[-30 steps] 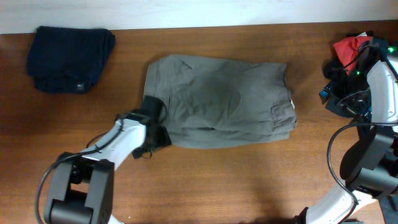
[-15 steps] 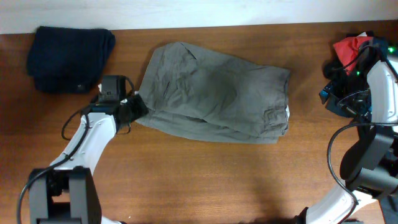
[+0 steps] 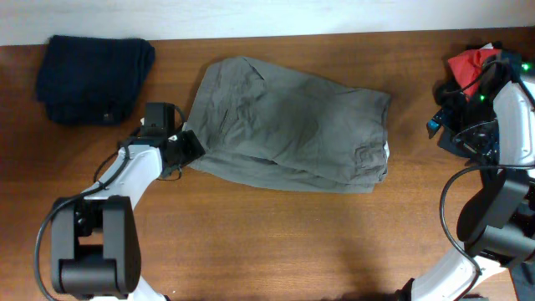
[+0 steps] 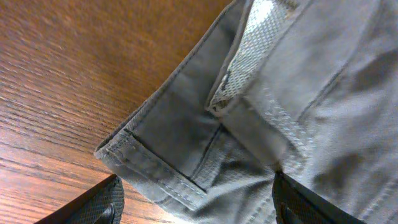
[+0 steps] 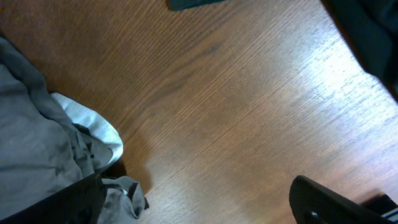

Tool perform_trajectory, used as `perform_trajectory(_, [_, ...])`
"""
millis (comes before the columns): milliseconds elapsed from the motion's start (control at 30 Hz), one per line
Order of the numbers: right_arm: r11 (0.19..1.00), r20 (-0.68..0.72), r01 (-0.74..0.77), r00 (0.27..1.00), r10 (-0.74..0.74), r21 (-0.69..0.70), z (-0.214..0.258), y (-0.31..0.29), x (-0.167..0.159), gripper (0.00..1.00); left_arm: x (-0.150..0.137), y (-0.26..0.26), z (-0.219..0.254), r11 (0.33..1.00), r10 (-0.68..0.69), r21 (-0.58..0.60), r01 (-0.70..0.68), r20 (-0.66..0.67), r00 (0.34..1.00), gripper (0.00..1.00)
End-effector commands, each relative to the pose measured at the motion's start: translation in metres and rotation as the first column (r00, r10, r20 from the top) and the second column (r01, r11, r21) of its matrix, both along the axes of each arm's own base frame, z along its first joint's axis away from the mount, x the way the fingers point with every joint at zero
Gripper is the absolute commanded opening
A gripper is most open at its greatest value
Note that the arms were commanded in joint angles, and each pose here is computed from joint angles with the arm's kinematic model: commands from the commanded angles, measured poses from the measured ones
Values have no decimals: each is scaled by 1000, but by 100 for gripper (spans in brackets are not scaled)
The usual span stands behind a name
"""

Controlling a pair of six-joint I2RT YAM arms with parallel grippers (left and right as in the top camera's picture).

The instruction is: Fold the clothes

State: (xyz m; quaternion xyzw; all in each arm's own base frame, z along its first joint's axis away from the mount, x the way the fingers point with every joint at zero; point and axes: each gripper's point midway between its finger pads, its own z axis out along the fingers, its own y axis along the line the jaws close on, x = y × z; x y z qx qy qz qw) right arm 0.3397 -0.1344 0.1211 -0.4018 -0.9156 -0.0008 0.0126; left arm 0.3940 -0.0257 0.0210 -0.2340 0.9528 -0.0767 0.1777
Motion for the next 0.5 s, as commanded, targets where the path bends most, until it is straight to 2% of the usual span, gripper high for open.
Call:
perform_trajectory(0, [1000,19,-5,1000,5,5,6,4,1,99,1,0,-11,1000,10,-13,-11,-24,1000,75])
perform_trajectory(167, [1000,18,-4,1000,4,7,6,4,0,98,0,0,-15,1000,20,-16,-21,-35,999,70])
perform_trajectory(367, [998,9,-50,999,49,30,6,25,3,99,15,1,-9,1000,23,-12,-23,31,999,70])
perform_trajectory(400, [997,4,-68,998,68,32,6,31,4,99,17,1,-10,1000,24,-11,-23,36,999,65])
perform_trajectory(467, [994,-6,-100,995,101,36,6,44,4,99,17,2,-15,1000,25,-9,-25,29,999,50])
